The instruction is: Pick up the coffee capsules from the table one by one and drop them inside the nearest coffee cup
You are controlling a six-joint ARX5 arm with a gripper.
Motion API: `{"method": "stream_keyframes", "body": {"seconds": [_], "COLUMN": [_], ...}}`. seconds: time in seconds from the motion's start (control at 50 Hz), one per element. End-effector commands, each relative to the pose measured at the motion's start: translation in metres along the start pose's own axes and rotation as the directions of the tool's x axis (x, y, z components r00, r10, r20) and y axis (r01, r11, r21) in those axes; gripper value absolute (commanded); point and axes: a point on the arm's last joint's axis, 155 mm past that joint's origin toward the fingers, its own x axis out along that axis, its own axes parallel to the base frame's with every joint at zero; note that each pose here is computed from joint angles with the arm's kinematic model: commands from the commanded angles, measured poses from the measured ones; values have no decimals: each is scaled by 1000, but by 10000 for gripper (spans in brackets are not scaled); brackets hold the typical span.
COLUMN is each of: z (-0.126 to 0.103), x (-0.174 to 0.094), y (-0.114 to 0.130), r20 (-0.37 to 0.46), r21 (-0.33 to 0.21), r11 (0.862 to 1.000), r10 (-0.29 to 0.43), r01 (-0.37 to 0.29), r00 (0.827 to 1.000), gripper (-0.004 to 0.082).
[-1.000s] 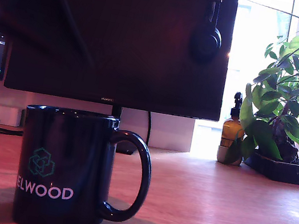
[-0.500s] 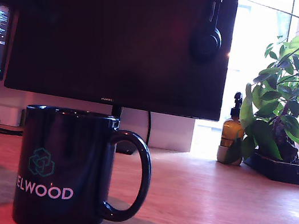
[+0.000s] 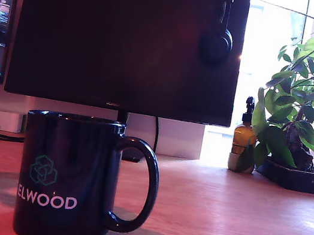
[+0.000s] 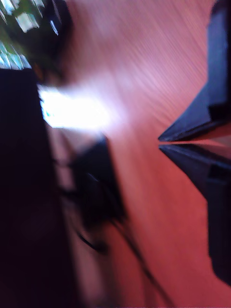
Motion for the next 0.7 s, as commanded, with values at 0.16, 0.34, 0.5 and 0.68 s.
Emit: {"method": "stream_keyframes", "body": {"seconds": [0.16, 0.34, 0.5, 0.68], "z": [-2, -14, -12, -13], "x": [-14, -28, -46, -67], "y": [15, 17, 15, 18], "r20": [49, 61, 92, 115], "r21": [-80, -123, -140, -137], "r11": [996, 990, 987, 980], "r10": [49, 74, 97, 158], "r01": [-45, -66, -84, -142], "r00": [998, 995, 991, 981], "gripper": [-19, -19, -19, -19]}}
